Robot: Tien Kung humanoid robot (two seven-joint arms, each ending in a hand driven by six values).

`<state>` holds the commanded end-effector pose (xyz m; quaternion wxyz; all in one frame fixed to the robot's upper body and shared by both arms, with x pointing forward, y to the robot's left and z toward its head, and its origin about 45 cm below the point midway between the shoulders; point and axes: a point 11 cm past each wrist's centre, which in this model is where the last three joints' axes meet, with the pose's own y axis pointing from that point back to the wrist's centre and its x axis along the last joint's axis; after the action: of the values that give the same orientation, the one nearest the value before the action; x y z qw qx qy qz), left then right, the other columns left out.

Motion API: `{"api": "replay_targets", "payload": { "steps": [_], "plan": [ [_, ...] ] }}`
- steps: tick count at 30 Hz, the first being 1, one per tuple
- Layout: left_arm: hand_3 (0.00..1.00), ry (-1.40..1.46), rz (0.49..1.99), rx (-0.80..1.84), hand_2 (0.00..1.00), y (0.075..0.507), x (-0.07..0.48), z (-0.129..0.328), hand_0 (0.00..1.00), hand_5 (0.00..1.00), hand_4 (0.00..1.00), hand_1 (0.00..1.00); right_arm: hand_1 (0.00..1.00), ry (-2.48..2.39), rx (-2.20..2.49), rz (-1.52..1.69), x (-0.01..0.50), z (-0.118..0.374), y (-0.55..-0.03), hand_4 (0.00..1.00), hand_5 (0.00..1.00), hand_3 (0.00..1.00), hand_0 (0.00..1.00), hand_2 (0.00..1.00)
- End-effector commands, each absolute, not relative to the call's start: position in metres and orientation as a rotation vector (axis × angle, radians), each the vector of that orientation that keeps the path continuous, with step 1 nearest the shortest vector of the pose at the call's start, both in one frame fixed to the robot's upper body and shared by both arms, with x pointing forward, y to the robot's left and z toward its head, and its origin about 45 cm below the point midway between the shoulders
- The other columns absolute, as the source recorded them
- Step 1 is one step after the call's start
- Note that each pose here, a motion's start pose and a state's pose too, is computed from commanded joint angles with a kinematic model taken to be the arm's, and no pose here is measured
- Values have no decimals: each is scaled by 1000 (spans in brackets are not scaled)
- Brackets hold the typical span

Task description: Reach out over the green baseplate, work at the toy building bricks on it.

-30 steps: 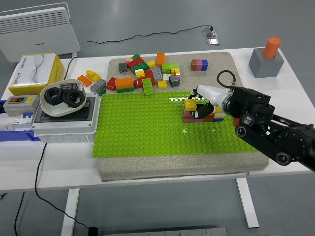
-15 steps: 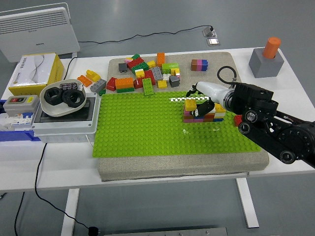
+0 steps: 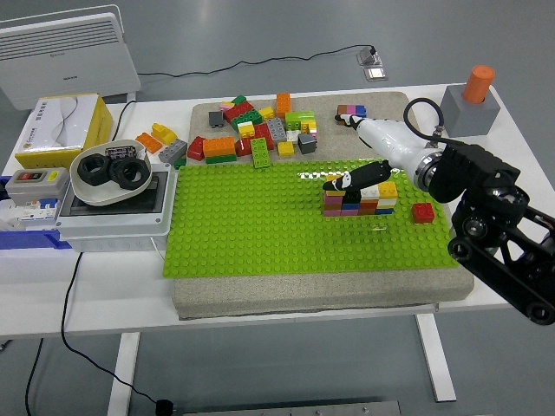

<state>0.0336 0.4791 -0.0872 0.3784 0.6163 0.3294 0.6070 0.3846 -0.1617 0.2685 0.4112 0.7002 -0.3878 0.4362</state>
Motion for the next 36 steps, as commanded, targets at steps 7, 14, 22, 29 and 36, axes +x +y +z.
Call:
{"api": "replay_targets", "payload": {
  "steps": [7, 14, 22, 29, 36],
  "plan": [
    [449, 847, 1548, 1572, 639, 477, 33, -88, 790, 410, 641, 731, 977, -996, 1698, 1201, 378, 254, -154, 998, 961, 646, 998, 964],
    [449, 850, 1544, 1570, 639, 475, 33, -89, 790, 412, 641, 731, 978, -963, 1657, 1188, 380, 226, -157, 998, 967, 658, 998, 965],
    [449, 847, 1542, 1572, 639, 475, 33, -89, 791, 413, 641, 731, 978, -945, 1649, 1157, 381, 214, -160, 998, 954, 678, 998, 967],
    [449, 846, 1542, 1571, 641, 476, 34, -89, 791, 418, 642, 731, 977, -934, 1649, 1132, 380, 208, -161, 998, 931, 687, 998, 966],
    [449, 846, 1542, 1571, 641, 475, 34, -89, 790, 420, 642, 731, 971, -932, 1655, 1108, 379, 205, -163, 998, 921, 684, 998, 964]
  ]
}}
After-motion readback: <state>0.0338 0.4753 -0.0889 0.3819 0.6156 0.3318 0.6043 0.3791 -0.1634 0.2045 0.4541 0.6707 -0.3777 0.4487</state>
